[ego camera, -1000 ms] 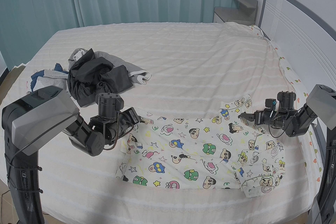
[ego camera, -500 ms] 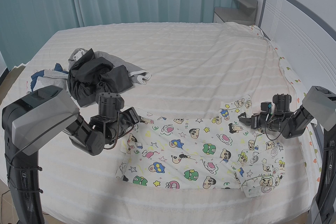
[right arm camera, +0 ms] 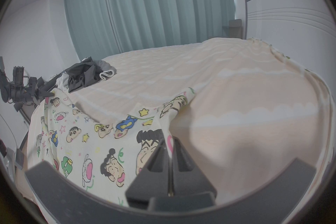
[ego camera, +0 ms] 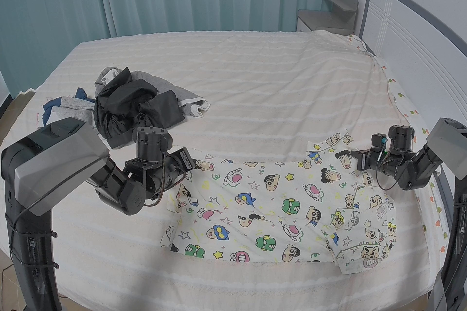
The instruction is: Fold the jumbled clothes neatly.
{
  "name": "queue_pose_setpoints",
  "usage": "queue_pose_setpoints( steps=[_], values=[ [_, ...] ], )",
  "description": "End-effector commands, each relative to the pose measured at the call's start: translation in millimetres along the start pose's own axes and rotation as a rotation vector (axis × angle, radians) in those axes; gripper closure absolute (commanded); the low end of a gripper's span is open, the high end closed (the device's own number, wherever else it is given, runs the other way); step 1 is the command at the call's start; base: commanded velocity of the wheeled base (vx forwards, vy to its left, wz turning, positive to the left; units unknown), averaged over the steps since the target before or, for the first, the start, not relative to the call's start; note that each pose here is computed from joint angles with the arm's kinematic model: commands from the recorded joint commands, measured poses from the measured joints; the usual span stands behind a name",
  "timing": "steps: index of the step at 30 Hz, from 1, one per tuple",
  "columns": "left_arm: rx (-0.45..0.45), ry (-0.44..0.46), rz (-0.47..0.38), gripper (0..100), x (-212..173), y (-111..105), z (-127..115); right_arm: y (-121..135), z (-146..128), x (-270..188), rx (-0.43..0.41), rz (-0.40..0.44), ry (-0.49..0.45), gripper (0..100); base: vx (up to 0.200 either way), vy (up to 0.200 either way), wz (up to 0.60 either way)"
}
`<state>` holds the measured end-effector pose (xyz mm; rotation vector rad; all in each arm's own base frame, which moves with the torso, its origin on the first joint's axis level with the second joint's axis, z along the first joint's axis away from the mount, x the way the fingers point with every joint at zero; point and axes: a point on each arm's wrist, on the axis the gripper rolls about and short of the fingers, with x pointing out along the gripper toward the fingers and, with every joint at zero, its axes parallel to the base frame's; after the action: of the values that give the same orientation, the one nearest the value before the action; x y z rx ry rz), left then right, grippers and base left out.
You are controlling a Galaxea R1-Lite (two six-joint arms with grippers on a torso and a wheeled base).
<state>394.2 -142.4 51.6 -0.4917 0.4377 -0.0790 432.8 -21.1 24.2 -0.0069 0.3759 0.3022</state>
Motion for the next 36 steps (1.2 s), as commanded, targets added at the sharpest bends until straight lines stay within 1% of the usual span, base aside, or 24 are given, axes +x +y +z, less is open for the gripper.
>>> queue_pose_setpoints(
  steps=[1, 3, 7, 11, 12, 14, 17, 19, 22, 30, 31, 36],
  values=[
    [-0.002, -0.016, -0.008, 100, -5.7, -3.4, 6.5, -3.2, 8.3, -14.6, 0.014, -0.013, -0.017, 100, 0.0, 0.0, 0.0],
    [-0.001, -0.018, -0.01, 100, -6.8, -3.9, 7.6, -2.1, 9.3, -17.6, 0.03, -0.011, -0.017, 100, 0.0, 0.0, 0.0],
    [0.011, -0.025, -0.013, 100, -13.9, -5.2, 12.5, -0.7, 16.9, -26.9, 0.07, 0.009, -0.059, 100, 0.0, 0.0, 0.0],
    [0.011, -0.028, -0.015, 100, -15.0, -5.7, 13.6, 2.9, 18.8, -34.7, 0.105, 0.042, -0.058, 100, 0.0, 0.0, 0.0],
    [0.011, -0.028, -0.015, 100, -15.0, -5.7, 13.6, 4.9, 16.6, -37.8, 0.117, 0.065, -0.044, 100, 0.0, 0.0, 0.0],
    [0.012, -0.028, -0.015, 100, -15.0, -5.7, 13.6, 5.1, 12.1, -38.4, 0.124, 0.074, -0.029, 100, 0.0, 0.0, 0.0],
    [0.013, -0.026, -0.015, 100, -15.2, -6.0, 12.9, 4.3, 3.7, -35.7, 0.141, 0.076, 0.012, 100, 0.0, 0.0, 0.0],
    [0.012, -0.027, -0.012, 100, -15.1, -5.5, 13.3, 2.5, -2.0, -33.2, 0.163, 0.075, 0.058, 100, 0.0, 0.0, 0.0],
    [0.012, -0.026, -0.014, 100, -15.1, -5.5, 13.3, 0.8, -0.4, -27.7, 0.174, 0.077, 0.084, 100, 0.0, 0.0, 0.0],
    [0.014, -0.019, -0.009, 100, -13.1, -3.9, 10.4, 1.2, 0.8, -18.9, 0.155, 0.081, 0.079, 100, 0.0, 0.0, 0.0],
    [0.014, -0.021, -0.008, 100, -13.0, -4.1, 10.8, 1.0, 1.1, -18.4, 0.153, 0.083, 0.078, 0, 0.0, 0.0, 0.0],
    [0.012, -0.018, -0.008, 100, -12.8, -3.6, 10.0, 4.6, -0.9, -11.1, 0.151, 0.094, 0.084, 0, 0.0, 0.0, 0.0]
  ],
)
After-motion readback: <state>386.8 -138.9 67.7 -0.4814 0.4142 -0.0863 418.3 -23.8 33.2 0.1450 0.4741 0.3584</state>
